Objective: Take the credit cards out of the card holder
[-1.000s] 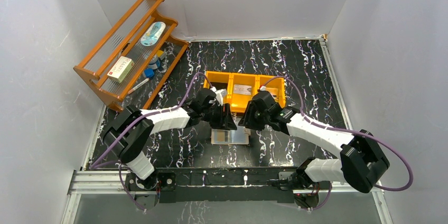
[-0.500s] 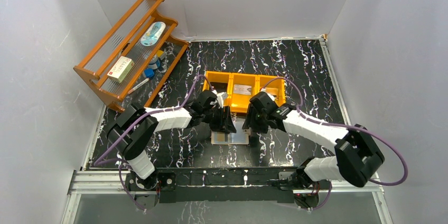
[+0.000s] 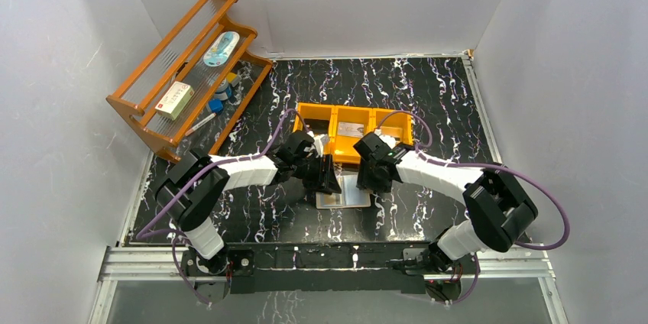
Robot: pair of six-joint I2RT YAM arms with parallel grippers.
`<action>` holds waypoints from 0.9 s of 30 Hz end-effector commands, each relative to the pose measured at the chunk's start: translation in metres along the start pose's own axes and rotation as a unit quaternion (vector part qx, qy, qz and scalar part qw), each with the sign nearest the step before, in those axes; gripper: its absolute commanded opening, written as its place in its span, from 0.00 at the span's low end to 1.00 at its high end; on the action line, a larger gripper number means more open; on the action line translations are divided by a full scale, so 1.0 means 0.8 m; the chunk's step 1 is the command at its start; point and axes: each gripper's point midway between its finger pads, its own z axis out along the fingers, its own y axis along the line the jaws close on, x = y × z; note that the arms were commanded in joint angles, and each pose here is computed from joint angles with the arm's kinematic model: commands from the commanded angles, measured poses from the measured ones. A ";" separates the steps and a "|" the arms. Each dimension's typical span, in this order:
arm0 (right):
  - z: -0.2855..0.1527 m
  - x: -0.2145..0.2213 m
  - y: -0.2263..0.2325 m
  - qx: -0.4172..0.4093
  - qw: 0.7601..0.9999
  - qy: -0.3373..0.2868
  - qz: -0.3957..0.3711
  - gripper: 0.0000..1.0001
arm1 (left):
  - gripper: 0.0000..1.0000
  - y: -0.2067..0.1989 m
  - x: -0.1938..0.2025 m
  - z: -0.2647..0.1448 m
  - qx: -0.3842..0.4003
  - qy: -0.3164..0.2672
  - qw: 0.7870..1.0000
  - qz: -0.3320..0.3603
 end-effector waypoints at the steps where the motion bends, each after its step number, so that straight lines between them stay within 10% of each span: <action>1: -0.018 -0.024 -0.020 0.044 0.998 -0.046 0.004 0.56 | 0.42 -0.001 0.002 0.001 -0.004 0.012 1.000 0.003; 18: -0.034 -0.048 -0.070 0.114 0.987 -0.091 0.067 0.48 | 0.40 0.043 0.024 0.002 -0.077 0.031 0.996 -0.015; 27: -0.111 -0.088 0.060 -0.190 0.971 -0.143 0.020 0.54 | 0.43 -0.012 -0.036 -0.037 -0.049 -0.066 0.996 0.041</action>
